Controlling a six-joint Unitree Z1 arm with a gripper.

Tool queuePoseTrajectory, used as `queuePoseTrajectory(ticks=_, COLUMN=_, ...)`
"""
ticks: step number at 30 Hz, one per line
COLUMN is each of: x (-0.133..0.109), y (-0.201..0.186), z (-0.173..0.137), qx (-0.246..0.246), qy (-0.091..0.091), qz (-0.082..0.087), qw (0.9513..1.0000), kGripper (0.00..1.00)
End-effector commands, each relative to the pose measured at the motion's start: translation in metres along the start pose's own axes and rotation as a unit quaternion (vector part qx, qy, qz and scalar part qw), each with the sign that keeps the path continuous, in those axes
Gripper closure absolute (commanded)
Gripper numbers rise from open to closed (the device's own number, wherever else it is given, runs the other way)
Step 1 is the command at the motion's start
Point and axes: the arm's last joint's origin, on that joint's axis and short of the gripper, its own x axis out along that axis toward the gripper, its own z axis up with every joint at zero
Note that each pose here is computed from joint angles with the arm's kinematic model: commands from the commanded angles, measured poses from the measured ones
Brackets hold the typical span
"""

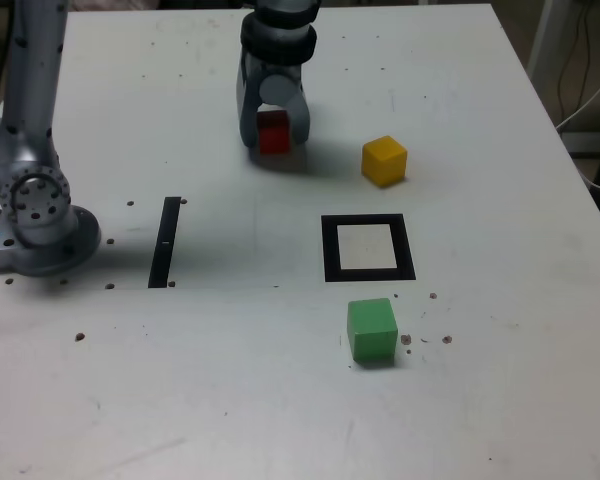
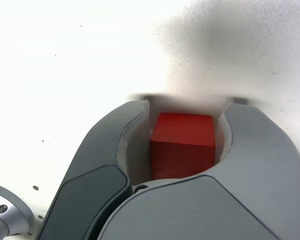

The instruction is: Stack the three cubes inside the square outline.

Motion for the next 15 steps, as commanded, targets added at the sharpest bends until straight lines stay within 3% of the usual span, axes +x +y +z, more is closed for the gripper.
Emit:
queuePoseTrajectory(ticks=1, x=-0.003, y=-0.004, z=0.002, qx=0.004, qy=-0.007, qz=-0.003, qw=1.0, kGripper=0.71)
queuePoseTrajectory(ticks=6, x=-0.011, y=-0.016, z=0.003, qx=0.011, qy=-0.01, qz=-0.006, qw=0.9999, kGripper=0.71)
queuePoseTrajectory(ticks=15, x=-0.055, y=-0.057, z=-0.008, qx=0.024, qy=-0.032, qz=0.011, qw=0.9991, kGripper=0.71)
